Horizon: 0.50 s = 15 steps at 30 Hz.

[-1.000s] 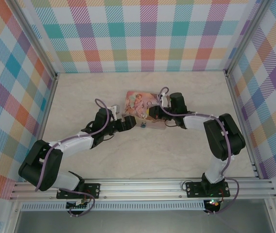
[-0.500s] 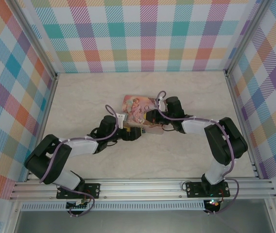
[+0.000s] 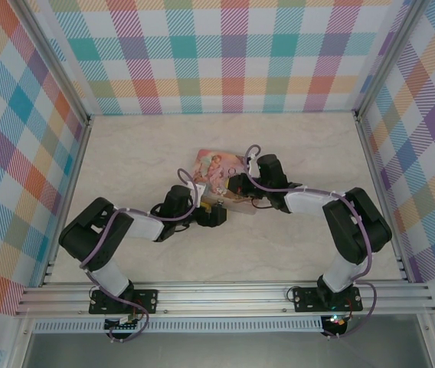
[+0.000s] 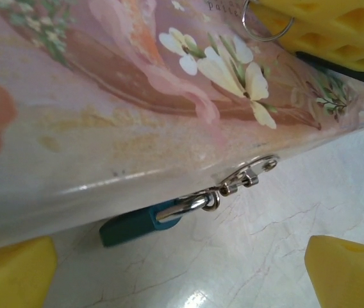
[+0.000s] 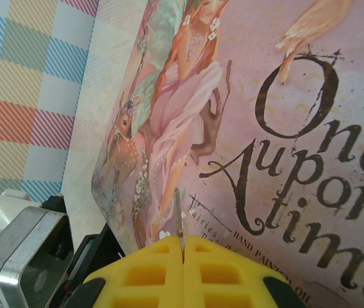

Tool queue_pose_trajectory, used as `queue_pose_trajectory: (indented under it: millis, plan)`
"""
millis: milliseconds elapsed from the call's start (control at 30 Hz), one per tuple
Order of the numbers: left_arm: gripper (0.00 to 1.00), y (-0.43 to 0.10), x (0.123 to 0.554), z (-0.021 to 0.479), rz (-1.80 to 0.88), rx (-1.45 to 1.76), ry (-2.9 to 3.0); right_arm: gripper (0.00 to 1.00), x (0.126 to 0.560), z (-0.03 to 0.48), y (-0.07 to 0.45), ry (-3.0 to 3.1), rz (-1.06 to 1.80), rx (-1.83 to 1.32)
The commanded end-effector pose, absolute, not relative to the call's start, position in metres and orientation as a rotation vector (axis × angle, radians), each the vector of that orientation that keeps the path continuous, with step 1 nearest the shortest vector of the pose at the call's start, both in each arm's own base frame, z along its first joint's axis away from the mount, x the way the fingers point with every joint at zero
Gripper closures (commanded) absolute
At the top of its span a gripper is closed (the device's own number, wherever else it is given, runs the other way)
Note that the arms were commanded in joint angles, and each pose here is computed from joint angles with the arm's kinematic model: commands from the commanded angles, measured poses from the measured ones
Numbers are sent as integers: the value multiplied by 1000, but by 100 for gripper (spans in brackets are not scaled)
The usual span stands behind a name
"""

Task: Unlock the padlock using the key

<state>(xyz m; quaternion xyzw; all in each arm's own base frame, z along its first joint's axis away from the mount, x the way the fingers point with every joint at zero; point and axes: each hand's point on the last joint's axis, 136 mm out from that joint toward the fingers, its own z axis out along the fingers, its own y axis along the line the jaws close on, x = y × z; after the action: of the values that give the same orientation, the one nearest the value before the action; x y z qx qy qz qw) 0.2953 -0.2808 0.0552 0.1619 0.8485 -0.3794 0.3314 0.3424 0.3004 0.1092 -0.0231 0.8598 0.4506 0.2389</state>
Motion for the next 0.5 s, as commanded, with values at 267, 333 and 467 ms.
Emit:
queue_pose_trajectory:
  millis: [267, 333, 467]
  plan:
    - [11, -283, 322, 50, -714, 501, 2095, 100, 317, 69, 296, 2535, 1134, -17]
    - [14, -285, 323, 48, -707, 496, 2100, 100, 316, 67, 296, 2540, 1128, -18]
    - [20, -288, 324, 50, -699, 488, 2099, 100, 315, 67, 294, 2541, 1116, -28]
